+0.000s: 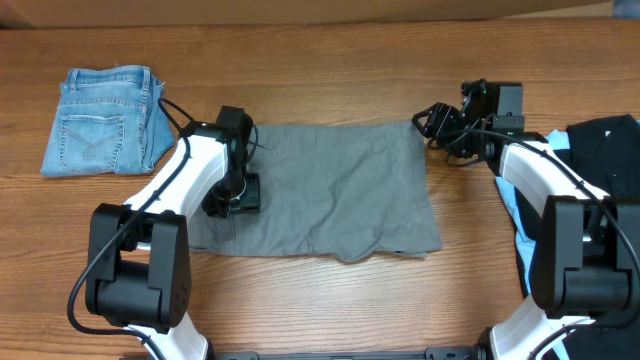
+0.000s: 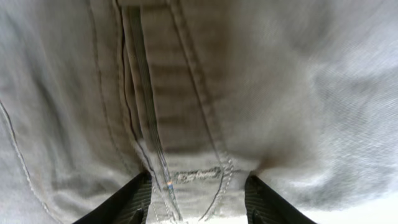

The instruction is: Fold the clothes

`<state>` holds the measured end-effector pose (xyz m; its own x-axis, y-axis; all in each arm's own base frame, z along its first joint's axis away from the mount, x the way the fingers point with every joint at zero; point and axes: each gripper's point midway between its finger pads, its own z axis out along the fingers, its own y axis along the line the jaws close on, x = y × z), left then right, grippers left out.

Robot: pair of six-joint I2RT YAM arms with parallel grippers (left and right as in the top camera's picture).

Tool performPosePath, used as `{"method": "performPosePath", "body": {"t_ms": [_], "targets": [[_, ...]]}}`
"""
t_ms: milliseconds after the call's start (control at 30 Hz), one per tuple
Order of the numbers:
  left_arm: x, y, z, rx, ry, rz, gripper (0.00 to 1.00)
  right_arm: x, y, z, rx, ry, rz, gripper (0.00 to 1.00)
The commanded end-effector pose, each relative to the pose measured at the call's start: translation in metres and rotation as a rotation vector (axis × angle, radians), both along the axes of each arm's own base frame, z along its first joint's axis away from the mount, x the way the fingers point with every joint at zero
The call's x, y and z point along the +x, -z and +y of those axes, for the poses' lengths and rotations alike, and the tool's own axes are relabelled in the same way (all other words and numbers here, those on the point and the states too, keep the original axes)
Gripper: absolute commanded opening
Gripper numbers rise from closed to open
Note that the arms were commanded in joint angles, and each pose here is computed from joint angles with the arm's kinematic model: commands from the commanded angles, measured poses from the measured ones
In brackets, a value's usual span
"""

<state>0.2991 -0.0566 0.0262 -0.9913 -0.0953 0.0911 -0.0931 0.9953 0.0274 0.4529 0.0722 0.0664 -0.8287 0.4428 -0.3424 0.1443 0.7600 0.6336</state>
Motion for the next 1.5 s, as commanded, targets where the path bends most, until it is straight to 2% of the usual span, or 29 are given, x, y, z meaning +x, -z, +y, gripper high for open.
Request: {"method": "performPosePath", "body": {"t_ms": [0, 67, 200, 367, 433, 567, 667, 767, 833, 933, 967, 1133, 1300, 1467], "targets": [[0.001, -0.001, 0.004, 0.006, -0.011, -0.006, 0.49, 0.003, -0.007, -0.013, -0.047, 0.018, -0.007, 0.6], [0.0, -0.002, 0.004, 0.005, -0.003, -0.003, 0.48, -0.008, -0.015, -0.01, -0.041, -0.049, -0.003, 0.53], [0.0, -0.007, 0.004, 0.005, 0.007, 0.005, 0.46, -0.043, -0.03, 0.001, -0.054, -0.155, 0.048, 0.5], [0.002, -0.009, 0.007, 0.013, 0.002, 0.001, 0.42, -0.107, -0.023, -0.002, -0.094, -0.137, 0.313, 0.51], [0.002, -0.009, 0.015, 0.039, 0.002, 0.0, 0.43, -0.133, -0.009, -0.013, -0.154, -0.118, 0.437, 0.55], [-0.008, -0.012, 0.034, 0.11, 0.005, 0.043, 0.5, -0.164, 0.016, -0.024, -0.213, -0.105, 0.551, 0.73], [-0.016, -0.013, 0.039, 0.105, -0.015, 0.082, 0.49, -0.178, 0.035, -0.024, -0.21, -0.107, 0.575, 0.75], [-0.022, -0.016, 0.042, 0.061, -0.063, 0.111, 0.41, -0.178, 0.049, -0.024, -0.213, -0.104, 0.545, 0.74], [-0.022, -0.02, 0.045, 0.02, -0.1, 0.118, 0.41, -0.176, 0.054, -0.022, -0.206, -0.105, 0.523, 0.74], [-0.017, -0.032, 0.052, -0.024, -0.146, 0.1, 0.43, -0.175, 0.05, -0.011, -0.152, -0.168, 0.483, 0.66], [-0.016, -0.037, 0.055, -0.038, -0.154, 0.09, 0.45, -0.175, 0.047, -0.004, -0.118, -0.21, 0.463, 0.57], [-0.018, -0.058, 0.073, -0.053, -0.198, 0.059, 0.5, -0.188, 0.039, 0.012, -0.029, -0.288, 0.475, 0.31], [-0.027, -0.063, 0.082, -0.058, -0.212, 0.081, 0.52, -0.195, 0.038, 0.012, -0.024, -0.289, 0.508, 0.17], [-0.027, -0.063, 0.079, -0.081, -0.189, 0.081, 0.54, -0.193, 0.037, 0.008, -0.054, -0.288, 0.494, 0.13]]}}
